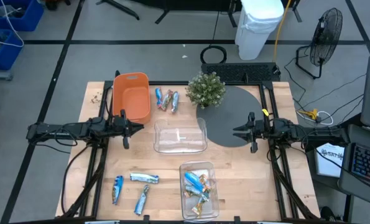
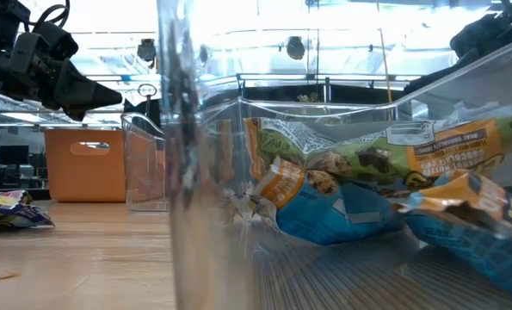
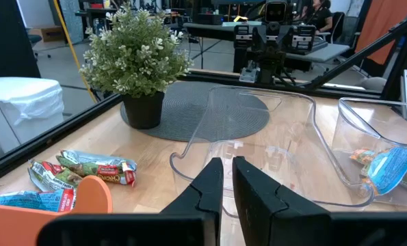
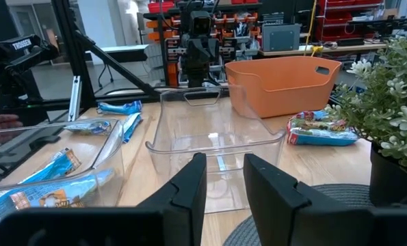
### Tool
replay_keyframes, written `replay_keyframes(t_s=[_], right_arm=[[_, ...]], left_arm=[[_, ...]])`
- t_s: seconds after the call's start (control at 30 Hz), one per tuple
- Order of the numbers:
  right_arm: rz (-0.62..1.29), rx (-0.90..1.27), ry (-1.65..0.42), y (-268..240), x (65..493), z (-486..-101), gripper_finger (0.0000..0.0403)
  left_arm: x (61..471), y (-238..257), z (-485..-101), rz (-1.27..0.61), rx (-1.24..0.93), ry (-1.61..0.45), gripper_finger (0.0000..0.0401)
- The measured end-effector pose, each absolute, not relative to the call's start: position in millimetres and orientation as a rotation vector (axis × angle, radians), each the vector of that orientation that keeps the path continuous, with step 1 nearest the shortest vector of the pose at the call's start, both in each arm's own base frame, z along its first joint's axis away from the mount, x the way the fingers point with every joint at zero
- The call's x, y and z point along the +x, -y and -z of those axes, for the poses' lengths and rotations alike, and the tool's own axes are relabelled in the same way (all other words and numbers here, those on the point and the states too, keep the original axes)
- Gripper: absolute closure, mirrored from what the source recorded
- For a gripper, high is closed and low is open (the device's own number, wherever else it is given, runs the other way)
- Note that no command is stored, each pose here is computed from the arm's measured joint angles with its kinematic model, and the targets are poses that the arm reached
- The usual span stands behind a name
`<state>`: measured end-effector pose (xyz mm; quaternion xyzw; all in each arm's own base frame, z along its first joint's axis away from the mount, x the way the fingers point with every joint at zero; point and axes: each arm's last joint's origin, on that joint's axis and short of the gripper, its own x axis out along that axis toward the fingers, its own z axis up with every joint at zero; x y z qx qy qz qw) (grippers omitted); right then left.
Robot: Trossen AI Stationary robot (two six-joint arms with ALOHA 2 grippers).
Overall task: Pick and place Granola Bars by type
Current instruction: Put the purple granola bar into the top transparent bin
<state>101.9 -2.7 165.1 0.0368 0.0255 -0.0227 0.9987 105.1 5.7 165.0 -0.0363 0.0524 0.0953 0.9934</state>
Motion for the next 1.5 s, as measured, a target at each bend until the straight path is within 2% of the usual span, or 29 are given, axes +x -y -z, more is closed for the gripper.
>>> replay_keyframes(t_s=[1.07, 1.5], right_arm=[[0.046, 0.074, -0.050, 2.7, 102.0, -165.2, 0.0314], [0.046, 0.074, -0.050, 2.7, 102.0, -165.2, 0.0314]], left_arm=[[105.1, -5.7, -165.0, -0.191, -0.080, -0.104, 0.0364], [105.1, -5.6, -165.0, -0.194, -0.158, -0.096, 0.0364]])
